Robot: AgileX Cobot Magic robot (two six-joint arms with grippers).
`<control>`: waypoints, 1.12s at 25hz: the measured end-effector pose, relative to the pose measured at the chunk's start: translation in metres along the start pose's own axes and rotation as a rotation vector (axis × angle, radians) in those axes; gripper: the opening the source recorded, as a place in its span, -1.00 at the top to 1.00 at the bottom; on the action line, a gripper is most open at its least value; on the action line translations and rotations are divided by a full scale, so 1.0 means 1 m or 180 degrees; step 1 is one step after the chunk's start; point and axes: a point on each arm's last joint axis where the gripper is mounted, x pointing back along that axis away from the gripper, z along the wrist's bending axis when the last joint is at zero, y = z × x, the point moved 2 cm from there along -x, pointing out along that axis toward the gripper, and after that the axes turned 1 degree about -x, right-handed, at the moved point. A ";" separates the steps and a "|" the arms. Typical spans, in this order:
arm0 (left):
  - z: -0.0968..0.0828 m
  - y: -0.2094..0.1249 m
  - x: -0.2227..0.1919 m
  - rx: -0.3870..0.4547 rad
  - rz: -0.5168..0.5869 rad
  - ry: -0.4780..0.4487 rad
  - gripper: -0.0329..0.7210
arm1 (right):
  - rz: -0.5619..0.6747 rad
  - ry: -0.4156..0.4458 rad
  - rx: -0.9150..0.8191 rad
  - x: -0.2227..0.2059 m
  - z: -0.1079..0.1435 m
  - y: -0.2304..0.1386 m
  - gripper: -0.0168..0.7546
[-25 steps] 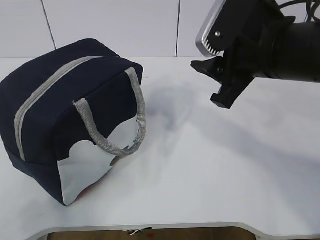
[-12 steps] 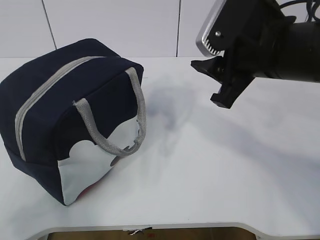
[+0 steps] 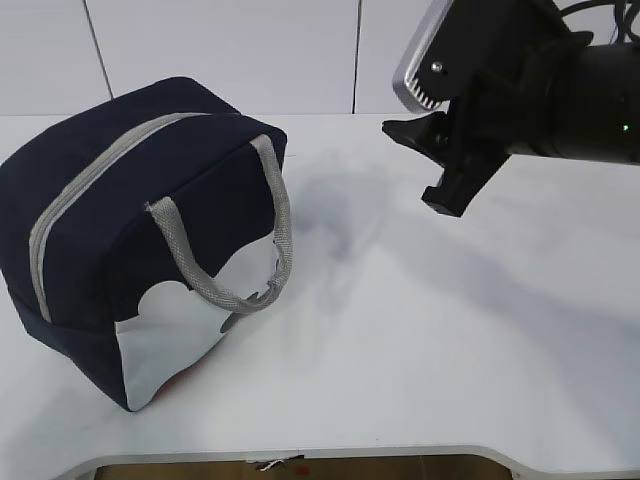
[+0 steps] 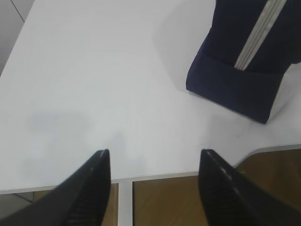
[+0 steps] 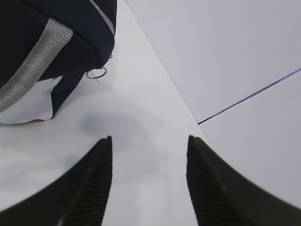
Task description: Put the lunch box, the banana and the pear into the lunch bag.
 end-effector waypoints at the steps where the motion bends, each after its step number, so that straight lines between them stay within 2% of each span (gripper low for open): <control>1: 0.000 0.000 0.000 0.0004 0.0001 0.0007 -0.26 | 0.0000 0.0000 0.0000 0.000 0.000 0.000 -0.13; 18: 0.000 0.000 0.000 0.0004 0.0001 0.0007 -0.26 | 0.0000 0.0000 0.0005 0.000 0.000 0.000 -0.13; 23: 0.000 0.000 0.000 0.0004 0.0001 0.0007 -0.26 | -0.0104 0.0169 0.0011 0.000 0.006 0.004 -0.13; 28: 0.000 0.000 0.000 0.0004 0.0001 0.0007 -0.26 | -0.0131 0.0203 -0.0120 0.000 0.007 0.005 -0.13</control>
